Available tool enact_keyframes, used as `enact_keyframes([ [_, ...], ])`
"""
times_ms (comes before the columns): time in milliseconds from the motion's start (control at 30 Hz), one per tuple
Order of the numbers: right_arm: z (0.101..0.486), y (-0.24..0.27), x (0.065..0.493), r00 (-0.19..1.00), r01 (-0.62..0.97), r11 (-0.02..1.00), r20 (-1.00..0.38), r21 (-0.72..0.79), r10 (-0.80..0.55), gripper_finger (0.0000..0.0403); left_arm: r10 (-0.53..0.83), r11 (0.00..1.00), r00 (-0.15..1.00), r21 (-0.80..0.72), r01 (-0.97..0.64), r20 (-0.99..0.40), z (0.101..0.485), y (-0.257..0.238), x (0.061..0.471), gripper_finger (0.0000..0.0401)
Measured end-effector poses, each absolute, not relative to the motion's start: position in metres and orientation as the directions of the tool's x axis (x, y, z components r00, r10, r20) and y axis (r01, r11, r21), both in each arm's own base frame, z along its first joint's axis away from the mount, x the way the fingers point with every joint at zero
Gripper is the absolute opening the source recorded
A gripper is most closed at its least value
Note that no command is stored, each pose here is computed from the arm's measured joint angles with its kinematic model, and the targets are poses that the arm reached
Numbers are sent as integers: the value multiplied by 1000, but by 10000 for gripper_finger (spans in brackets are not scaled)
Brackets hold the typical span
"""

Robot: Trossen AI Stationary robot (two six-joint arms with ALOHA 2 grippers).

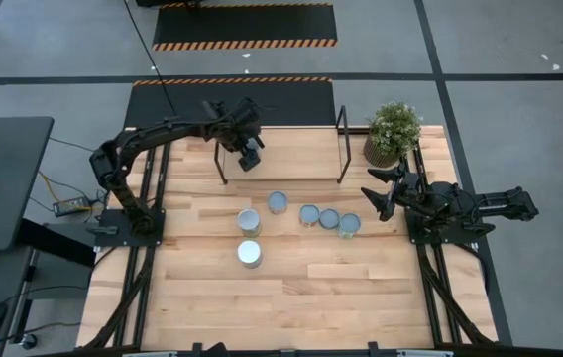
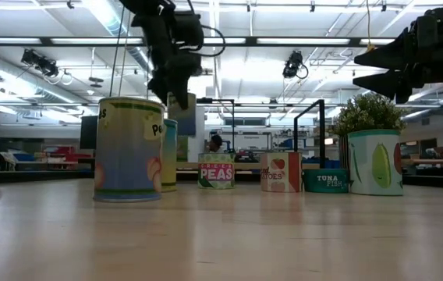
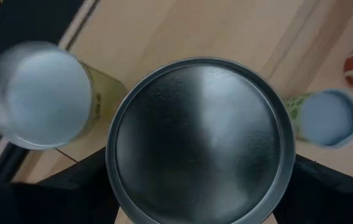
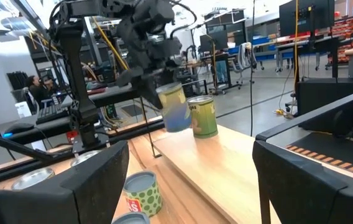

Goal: Pick and place cans onto a shelf
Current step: Put the canned peas on the shelf

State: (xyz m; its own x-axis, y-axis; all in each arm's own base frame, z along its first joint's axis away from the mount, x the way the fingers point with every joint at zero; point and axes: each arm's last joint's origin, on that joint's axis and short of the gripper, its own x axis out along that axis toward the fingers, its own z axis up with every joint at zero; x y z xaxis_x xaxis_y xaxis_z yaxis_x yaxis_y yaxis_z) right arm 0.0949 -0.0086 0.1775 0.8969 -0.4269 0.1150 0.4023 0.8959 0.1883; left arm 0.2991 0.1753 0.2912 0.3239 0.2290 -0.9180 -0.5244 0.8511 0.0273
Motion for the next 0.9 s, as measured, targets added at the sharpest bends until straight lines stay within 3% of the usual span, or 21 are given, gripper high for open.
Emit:
enact_keyframes([
  [333,178,-9,95,896,402,896,118,190,-428,349,230,839,322,20,-544,-918,316,172,297,318],
  [700,178,-9,95,896,402,896,118,190,-427,349,219,803,322,-17,-595,-921,315,172,297,318],
  [900,178,-9,95,896,402,896,118,190,-428,349,204,817,312,-14,-577,-928,291,165,302,318],
])
